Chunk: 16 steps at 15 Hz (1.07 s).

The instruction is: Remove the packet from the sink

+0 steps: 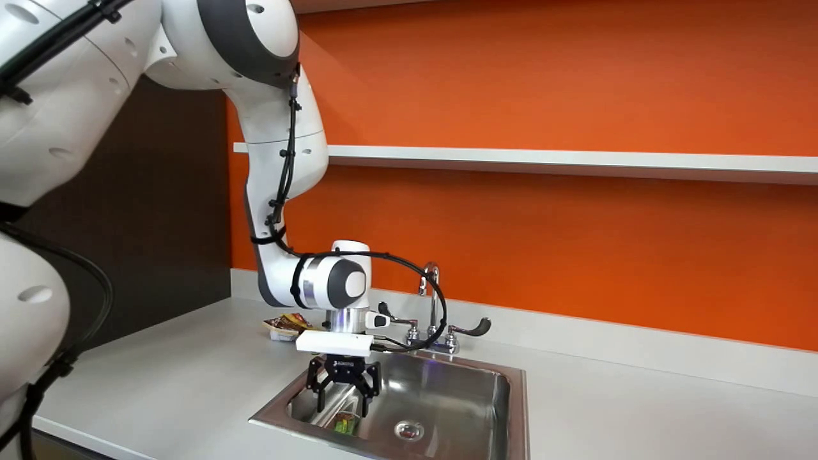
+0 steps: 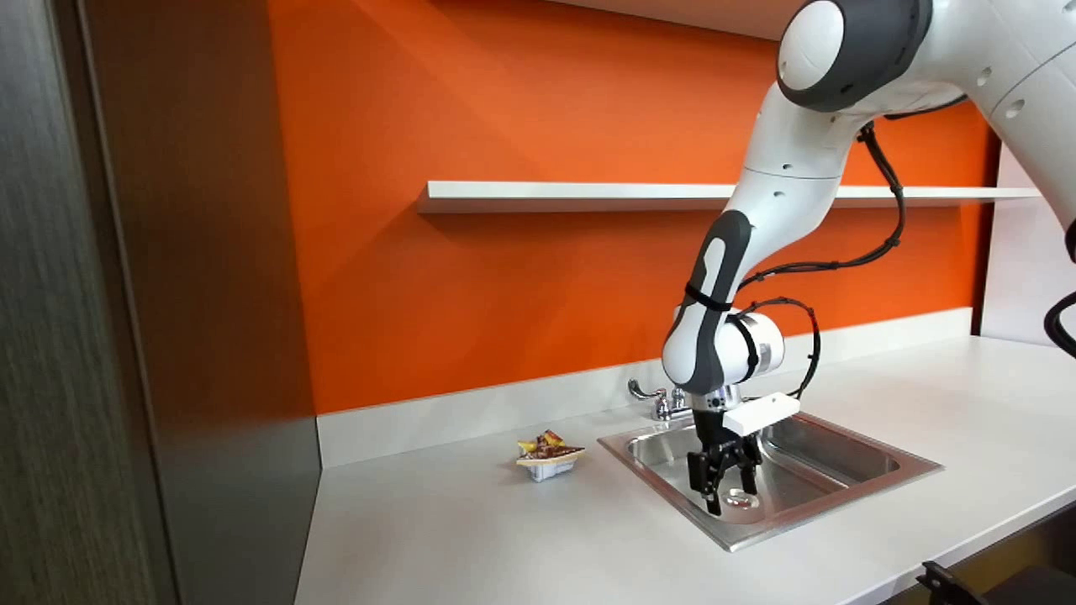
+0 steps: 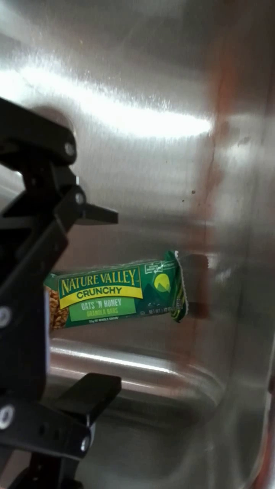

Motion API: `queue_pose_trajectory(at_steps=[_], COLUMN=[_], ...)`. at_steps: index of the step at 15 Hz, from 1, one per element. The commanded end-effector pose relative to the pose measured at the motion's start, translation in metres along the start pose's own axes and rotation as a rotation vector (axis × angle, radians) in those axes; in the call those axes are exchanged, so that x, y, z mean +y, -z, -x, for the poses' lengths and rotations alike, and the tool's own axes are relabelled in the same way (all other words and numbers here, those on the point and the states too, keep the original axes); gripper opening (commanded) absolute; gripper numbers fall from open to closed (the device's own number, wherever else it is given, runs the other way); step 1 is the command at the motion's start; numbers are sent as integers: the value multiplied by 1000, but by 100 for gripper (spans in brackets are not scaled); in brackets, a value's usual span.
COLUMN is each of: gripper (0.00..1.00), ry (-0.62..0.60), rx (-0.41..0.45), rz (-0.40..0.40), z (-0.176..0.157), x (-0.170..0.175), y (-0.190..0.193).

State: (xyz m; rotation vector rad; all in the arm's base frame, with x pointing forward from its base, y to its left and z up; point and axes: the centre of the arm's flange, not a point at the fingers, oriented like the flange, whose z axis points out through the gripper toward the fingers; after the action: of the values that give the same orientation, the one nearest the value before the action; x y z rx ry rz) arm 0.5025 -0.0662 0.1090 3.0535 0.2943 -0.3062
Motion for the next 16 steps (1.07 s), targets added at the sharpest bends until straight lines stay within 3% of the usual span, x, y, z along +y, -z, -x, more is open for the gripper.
queue_pose_trajectory(at_steps=[1, 16], gripper=[100, 100], ry=[-2, 0], rx=[12, -9], rz=[-1, 22], z=[0, -14], x=[6, 16], y=[-5, -31])
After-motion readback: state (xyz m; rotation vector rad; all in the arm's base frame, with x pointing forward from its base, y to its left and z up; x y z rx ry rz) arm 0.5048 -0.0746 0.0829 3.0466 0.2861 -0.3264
